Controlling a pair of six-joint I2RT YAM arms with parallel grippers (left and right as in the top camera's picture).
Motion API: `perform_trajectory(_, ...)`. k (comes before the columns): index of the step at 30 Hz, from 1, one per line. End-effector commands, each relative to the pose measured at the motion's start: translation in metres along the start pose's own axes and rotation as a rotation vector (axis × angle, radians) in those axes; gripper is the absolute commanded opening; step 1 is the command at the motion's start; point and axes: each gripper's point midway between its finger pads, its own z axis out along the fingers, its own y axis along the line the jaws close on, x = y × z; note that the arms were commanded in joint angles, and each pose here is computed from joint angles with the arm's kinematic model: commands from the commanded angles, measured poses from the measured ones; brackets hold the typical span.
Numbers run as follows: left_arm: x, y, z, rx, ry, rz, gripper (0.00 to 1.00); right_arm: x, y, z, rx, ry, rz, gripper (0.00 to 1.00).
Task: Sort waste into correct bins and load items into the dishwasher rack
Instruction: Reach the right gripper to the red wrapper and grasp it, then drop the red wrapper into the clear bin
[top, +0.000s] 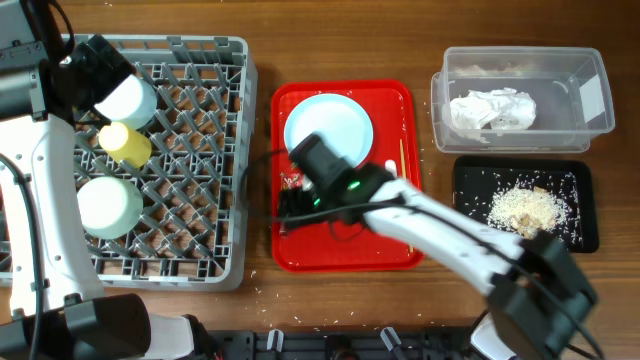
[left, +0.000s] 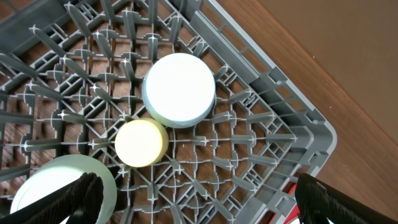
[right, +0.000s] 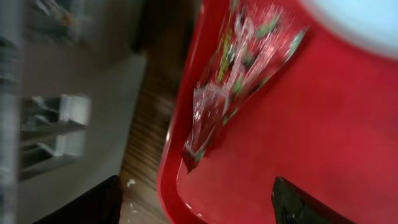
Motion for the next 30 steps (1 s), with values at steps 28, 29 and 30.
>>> perform_trajectory(28, 0.001, -0.001, 0.001, 0.004, 0.004, -0.008, 1.00, -0.149, -0.346, -0.224, 0.542, -0.841, 0.772, 0.47)
perform_trajectory(29, 0.001, -0.001, 0.001, 0.004, 0.004, -0.008, 1.00, -0.162, -0.352, -0.205, 0.509, -0.809, 0.688, 0.87)
perform_trajectory(30, 0.001, -0.001, 0.001, 0.004, 0.004, -0.008, 1.00, -0.167, -0.351, -0.184, 0.468, -0.753, 0.612, 1.00)
